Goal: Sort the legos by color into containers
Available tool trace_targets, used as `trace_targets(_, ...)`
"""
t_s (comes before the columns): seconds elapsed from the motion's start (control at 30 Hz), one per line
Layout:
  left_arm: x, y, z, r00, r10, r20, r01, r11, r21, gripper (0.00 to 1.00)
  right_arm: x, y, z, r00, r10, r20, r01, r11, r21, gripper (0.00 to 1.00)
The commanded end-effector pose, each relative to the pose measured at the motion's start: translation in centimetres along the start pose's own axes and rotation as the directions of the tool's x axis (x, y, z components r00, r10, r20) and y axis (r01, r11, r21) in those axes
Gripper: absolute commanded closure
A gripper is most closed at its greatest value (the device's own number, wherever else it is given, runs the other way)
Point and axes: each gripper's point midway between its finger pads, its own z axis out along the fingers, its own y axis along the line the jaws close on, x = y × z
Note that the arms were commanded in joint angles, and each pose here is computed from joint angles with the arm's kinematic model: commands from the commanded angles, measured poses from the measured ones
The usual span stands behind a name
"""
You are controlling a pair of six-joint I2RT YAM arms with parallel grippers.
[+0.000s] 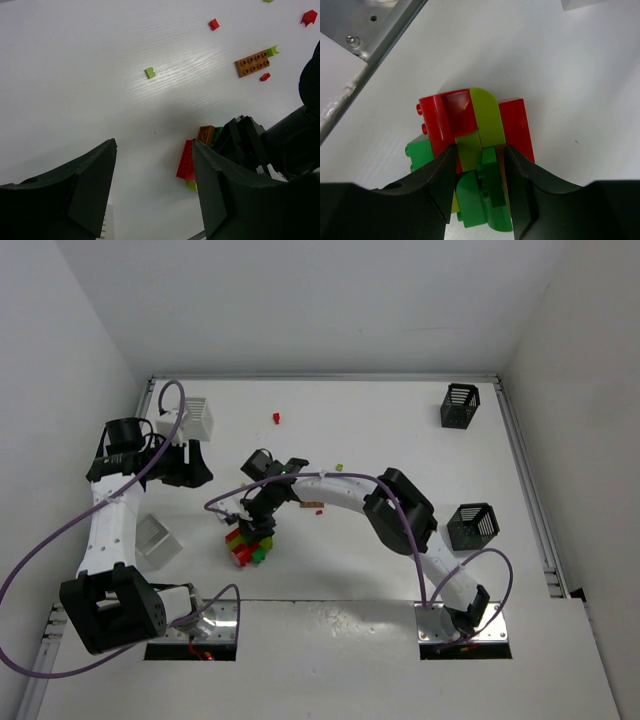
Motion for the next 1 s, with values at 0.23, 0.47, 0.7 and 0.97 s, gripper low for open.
trace_targets(0.23, -0.4, -0.3, 0.2, 0.999, 0.026, 0.031, -0.027, 0.999, 0.032, 0.33, 0.4, -1.3, -0.8, 1.0, -0.004, 0.001, 0.004, 1.0, 0.015, 0.84)
trace_targets(0.47, -1.3, -1.5, 0.0, 0.994, 0.067, 0.083, -0.076, 0.992, 0.103, 0.34, -2.4, -1.3, -6.2, 0.999, 0.043, 0.01, -0.044, 0.988, 0.15, 1.0)
trace_targets(0.7, -3.1, -7.2, -1.0, 0.966, 0.165, 0.199, -0.222, 0.925, 0.308, 0.33, -5.4, -1.6, -16.6, 0.975, 0.22, 0.03, -0.207, 0.85, 0.485, 1.0)
trace_targets(0.97, 0.1, -16.4, 1.9, 0.937, 0.314, 0.152, -0.345, 0.764, 0.545, 0.33, 0.3, 0.2, -23.0, 0.946, 0.322, -0.024, -0.185, 0.601, 0.778, 1.0)
